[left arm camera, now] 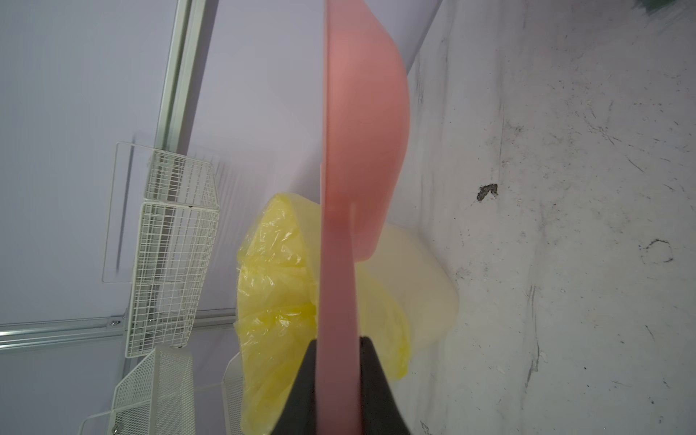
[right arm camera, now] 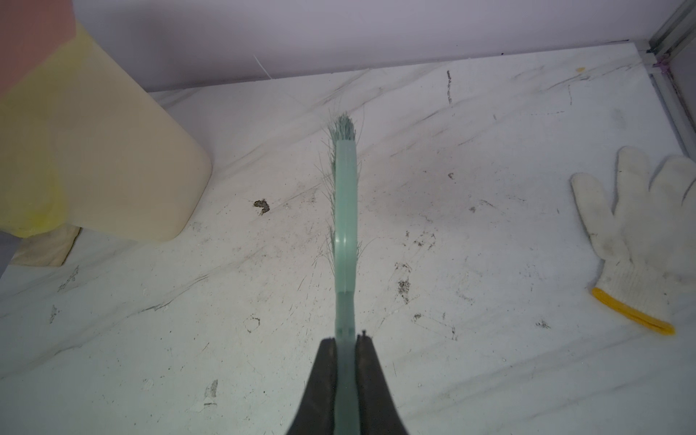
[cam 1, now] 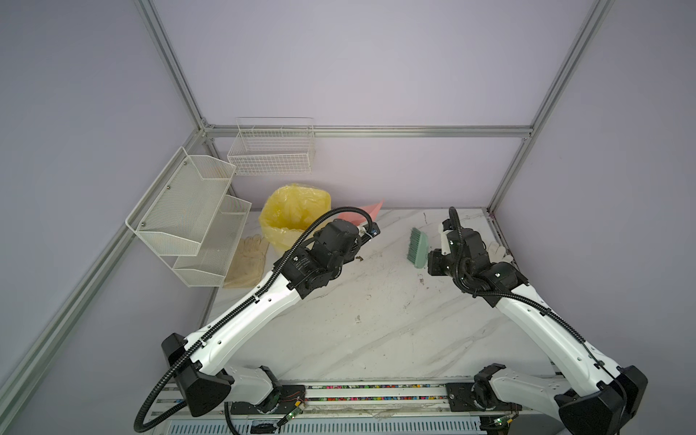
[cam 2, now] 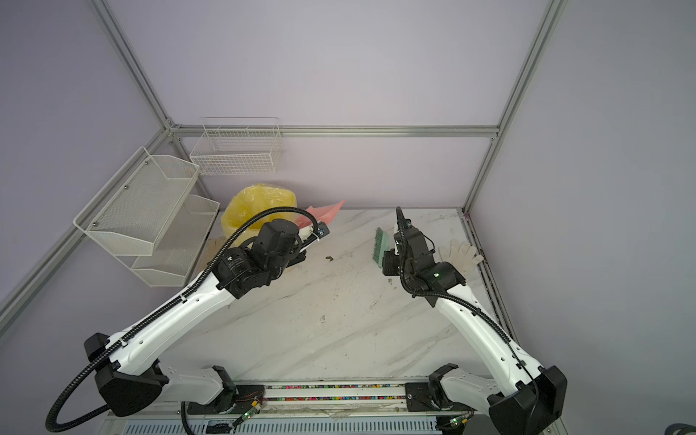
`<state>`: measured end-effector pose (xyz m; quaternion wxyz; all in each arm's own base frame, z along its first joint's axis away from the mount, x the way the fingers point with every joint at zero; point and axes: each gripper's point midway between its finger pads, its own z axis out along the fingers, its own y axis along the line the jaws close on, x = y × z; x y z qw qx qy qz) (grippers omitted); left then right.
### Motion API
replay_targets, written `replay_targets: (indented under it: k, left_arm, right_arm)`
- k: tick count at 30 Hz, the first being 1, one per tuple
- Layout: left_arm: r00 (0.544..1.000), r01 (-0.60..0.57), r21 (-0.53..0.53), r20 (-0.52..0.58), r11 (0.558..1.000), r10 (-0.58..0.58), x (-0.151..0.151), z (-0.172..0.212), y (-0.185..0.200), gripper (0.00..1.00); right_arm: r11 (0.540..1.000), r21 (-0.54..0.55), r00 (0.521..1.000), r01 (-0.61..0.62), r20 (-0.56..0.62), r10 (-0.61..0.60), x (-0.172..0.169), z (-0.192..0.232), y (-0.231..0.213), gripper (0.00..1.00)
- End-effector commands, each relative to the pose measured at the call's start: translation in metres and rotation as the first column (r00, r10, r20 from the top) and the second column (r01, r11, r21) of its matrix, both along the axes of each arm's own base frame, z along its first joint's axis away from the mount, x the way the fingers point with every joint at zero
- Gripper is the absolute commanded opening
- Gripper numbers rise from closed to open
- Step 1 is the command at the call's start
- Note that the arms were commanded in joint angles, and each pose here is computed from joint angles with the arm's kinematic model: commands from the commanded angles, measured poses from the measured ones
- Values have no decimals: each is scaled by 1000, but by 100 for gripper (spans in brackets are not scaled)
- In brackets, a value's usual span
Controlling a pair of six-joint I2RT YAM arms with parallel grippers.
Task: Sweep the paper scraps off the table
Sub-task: 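Lower the empty pink dustpan onto the table with the left gripper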
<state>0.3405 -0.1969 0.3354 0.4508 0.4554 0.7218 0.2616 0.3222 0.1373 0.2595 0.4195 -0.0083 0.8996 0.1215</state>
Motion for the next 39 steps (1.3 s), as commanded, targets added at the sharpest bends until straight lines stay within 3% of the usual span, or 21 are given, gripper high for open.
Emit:
replay_targets:
  k: [1, 5, 10, 20, 28, 30, 35, 39]
  left_arm:
    - [999, -37, -36, -2, 999, 36, 4, -23, -11, 0]
    - [998, -46, -6, -41, 999, 45, 7, -59, -24, 0]
    - [993, -92, -54, -84, 994, 87, 7, -98, -43, 0]
    - [996, -45, 204, -66, 978, 60, 1, -195, -90, 0]
    - [992, -15, 152, -120, 988, 33, -9, -223, -94, 0]
    - [990, -5, 137, -136, 991, 24, -12, -228, -94, 5]
    - [982, 26, 65, -189, 998, -13, -22, -233, -99, 40]
    - [980, 22, 47, -200, 999, -12, -26, -238, -97, 60]
  right_arm:
    - [1000, 2, 1000, 18, 4, -18, 6, 6, -8, 0]
    - [999, 4, 999, 35, -4, -35, 12, 5, -17, 0]
    - [997, 76, 999, 28, 12, -29, 16, 19, -22, 0]
    - [995, 90, 999, 40, 8, -41, 13, 19, -28, 0]
    - [994, 100, 999, 38, 9, -40, 4, 18, -30, 0]
    - [994, 101, 999, 37, 6, -38, 5, 17, -30, 0]
    - [993, 111, 1000, 29, 1, -29, 5, 16, -28, 0]
    - [993, 112, 1000, 29, 0, -29, 5, 16, -28, 0]
